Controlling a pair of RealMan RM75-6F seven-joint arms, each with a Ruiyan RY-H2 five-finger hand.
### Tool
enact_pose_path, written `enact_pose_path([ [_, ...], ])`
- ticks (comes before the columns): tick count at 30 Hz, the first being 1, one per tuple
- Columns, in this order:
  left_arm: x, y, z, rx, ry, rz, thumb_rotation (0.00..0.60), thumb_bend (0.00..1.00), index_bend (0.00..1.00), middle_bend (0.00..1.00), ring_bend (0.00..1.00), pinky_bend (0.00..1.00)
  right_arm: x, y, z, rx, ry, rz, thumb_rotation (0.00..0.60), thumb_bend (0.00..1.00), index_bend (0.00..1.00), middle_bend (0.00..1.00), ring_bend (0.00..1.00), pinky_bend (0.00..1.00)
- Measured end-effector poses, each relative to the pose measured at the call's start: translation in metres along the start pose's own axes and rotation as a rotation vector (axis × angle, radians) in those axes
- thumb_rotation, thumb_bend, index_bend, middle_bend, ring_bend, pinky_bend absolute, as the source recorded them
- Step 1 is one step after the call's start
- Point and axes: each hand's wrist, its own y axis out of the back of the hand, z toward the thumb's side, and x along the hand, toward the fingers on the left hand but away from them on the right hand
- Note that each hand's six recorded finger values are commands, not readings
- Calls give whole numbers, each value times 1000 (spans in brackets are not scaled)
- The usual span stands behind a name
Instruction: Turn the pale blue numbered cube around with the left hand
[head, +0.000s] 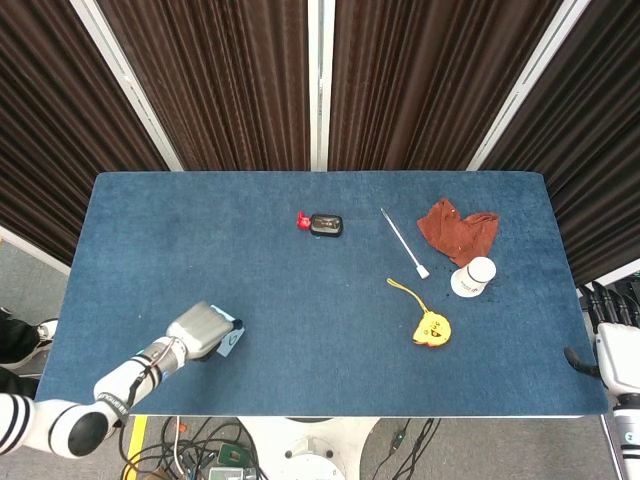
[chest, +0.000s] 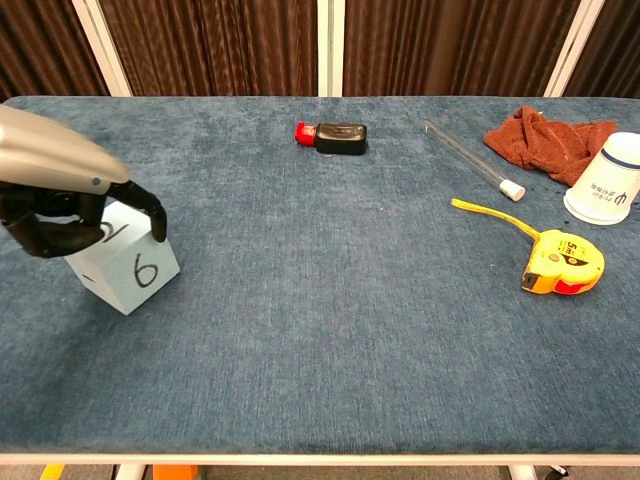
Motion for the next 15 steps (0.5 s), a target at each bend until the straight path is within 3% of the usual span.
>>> enact_pose_path([
  [15, 17, 6, -14, 9, 45, -38, 600, 635, 191, 844, 903, 877, -1, -2, -2, -1, -4, 9, 600, 176, 0, 0, 0, 0],
])
